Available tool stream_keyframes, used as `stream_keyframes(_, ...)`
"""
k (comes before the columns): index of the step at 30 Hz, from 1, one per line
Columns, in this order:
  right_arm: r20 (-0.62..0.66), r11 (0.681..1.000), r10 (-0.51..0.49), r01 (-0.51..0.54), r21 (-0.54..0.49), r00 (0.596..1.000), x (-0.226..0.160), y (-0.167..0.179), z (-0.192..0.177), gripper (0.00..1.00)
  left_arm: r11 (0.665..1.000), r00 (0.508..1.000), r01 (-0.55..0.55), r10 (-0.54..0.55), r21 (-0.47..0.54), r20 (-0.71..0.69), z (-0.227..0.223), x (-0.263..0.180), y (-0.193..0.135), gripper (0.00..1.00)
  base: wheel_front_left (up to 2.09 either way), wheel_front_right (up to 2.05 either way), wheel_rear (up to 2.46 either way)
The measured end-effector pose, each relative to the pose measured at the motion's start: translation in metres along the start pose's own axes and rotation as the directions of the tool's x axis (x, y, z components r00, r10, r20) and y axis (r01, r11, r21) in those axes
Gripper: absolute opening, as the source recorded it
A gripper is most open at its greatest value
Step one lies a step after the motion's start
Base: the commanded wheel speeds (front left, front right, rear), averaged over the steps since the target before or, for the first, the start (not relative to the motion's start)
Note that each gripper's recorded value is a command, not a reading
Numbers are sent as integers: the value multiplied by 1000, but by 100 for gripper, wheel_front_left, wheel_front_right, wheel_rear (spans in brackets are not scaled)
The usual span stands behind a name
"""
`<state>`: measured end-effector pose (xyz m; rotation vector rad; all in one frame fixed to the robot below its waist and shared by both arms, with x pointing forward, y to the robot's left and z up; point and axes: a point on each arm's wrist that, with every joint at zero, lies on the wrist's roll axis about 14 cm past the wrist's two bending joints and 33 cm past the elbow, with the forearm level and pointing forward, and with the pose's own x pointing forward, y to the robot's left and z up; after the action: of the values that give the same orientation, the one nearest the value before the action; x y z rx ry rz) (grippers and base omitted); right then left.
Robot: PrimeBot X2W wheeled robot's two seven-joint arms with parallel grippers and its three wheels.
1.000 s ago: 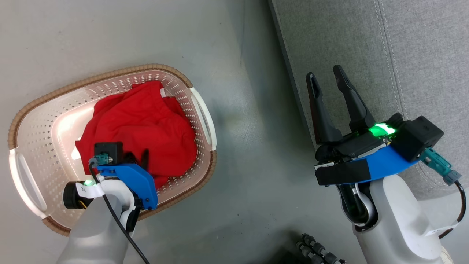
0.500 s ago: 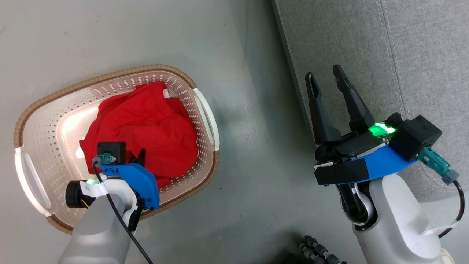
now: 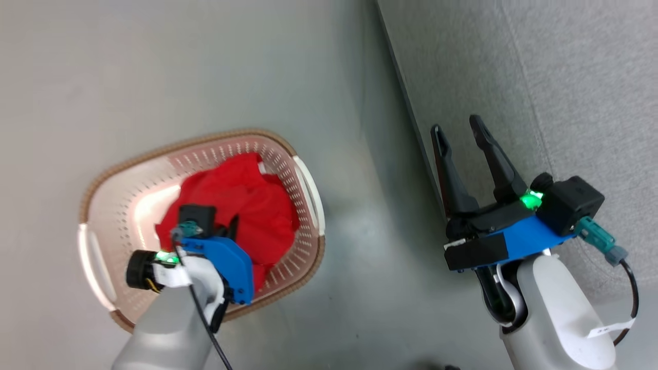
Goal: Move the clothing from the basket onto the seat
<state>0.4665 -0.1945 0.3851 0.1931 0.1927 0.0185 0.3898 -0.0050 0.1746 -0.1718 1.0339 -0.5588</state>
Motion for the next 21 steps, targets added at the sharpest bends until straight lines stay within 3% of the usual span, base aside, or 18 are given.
stream_keyframes(6, 49, 1000, 19, -18, -21, 999, -18, 11, 25, 100, 990, 995, 18, -31, 137, 97, 36, -35, -23, 0, 0, 0, 0)
stream_keyframes(21, 147, 997, 76, -75, -13, 986, -68, 41, 66, 100, 961, 916, 21, -130, 277, 379, 98, -128, -84, 0, 0, 0, 0)
